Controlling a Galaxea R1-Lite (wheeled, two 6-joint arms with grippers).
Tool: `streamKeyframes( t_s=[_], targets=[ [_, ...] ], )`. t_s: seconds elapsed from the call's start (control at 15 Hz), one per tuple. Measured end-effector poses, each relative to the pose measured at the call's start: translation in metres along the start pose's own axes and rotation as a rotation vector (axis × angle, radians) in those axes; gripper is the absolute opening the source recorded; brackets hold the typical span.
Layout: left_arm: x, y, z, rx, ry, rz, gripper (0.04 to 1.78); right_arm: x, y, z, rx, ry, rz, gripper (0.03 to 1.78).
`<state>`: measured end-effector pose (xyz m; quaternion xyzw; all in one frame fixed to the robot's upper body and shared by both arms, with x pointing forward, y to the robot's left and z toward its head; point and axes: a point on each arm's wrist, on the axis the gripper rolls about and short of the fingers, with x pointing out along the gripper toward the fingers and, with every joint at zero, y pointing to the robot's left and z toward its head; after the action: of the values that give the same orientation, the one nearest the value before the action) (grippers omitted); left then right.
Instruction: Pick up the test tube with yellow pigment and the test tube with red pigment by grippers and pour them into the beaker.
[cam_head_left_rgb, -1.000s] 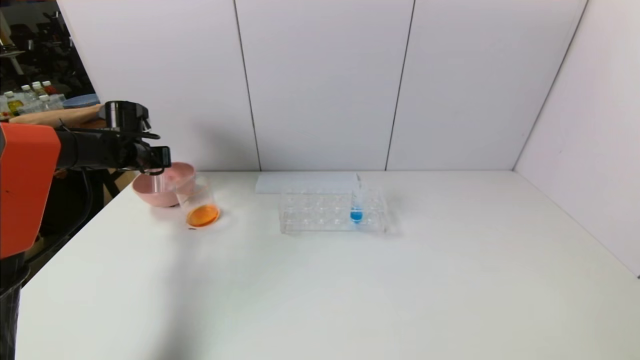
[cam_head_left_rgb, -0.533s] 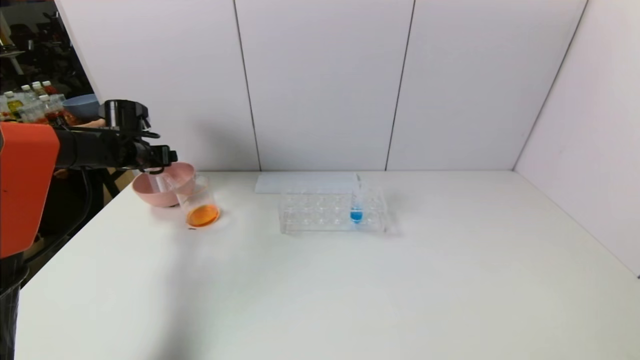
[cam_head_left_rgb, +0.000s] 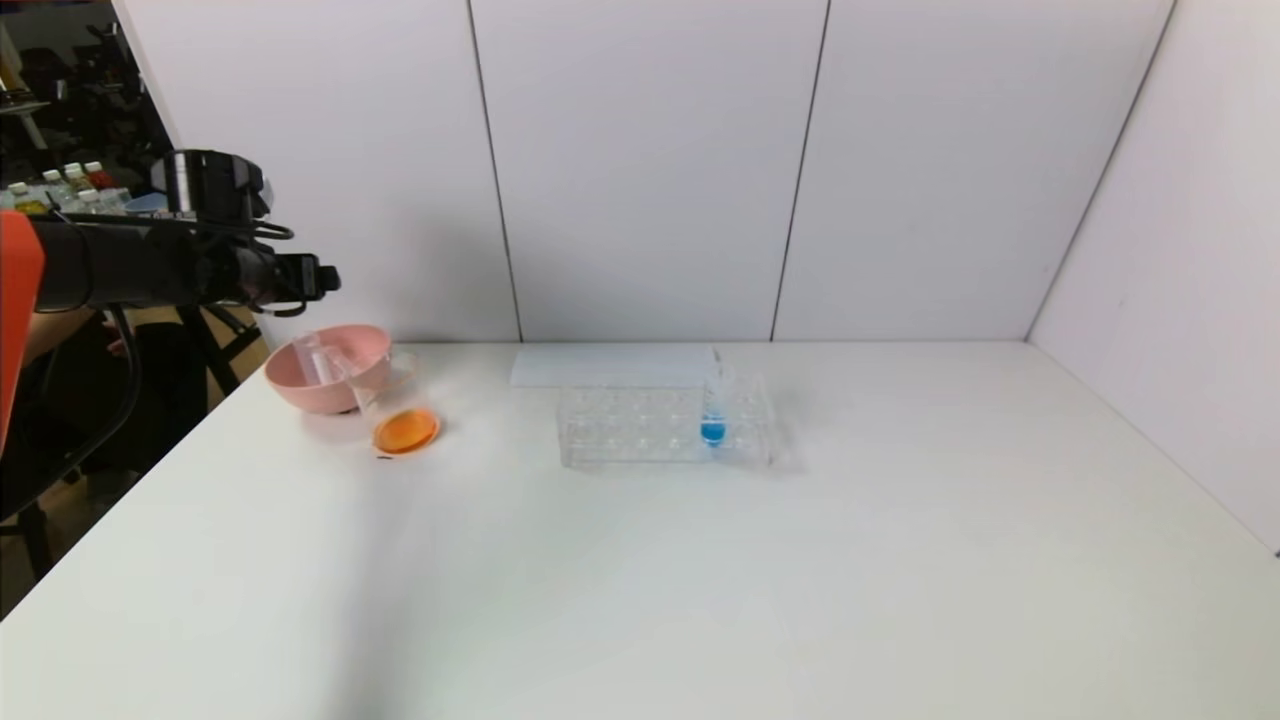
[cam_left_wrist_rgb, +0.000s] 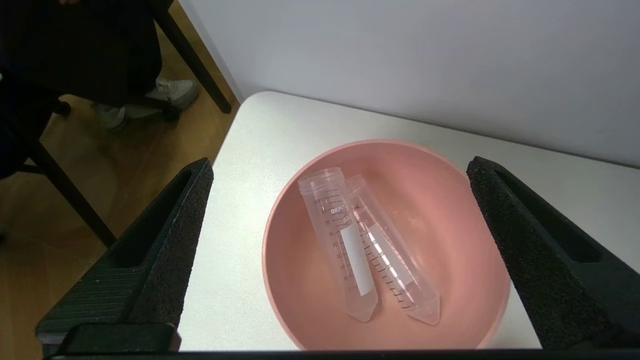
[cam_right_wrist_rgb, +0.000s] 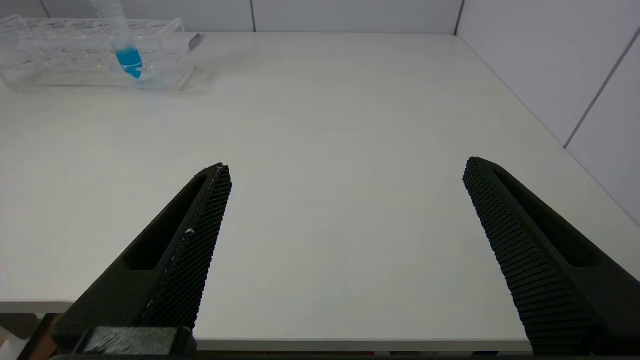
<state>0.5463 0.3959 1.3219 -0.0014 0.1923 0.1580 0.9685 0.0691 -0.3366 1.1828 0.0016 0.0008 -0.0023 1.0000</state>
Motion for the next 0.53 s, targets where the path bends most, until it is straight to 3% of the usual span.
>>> streamKeyframes(
  t_s=[0.27,0.53],
  targets=[
    [-0.044,0.001,0.026,0.056,-0.063,-0.015,1.78,0.0,0.0,0.0,0.0,0.0,0.0,1.7],
    [-0.099,0.005,0.029,0.094,-0.071,-0.037,1.78,0.0,0.0,0.0,0.0,0.0,0.0,1.7]
  ],
)
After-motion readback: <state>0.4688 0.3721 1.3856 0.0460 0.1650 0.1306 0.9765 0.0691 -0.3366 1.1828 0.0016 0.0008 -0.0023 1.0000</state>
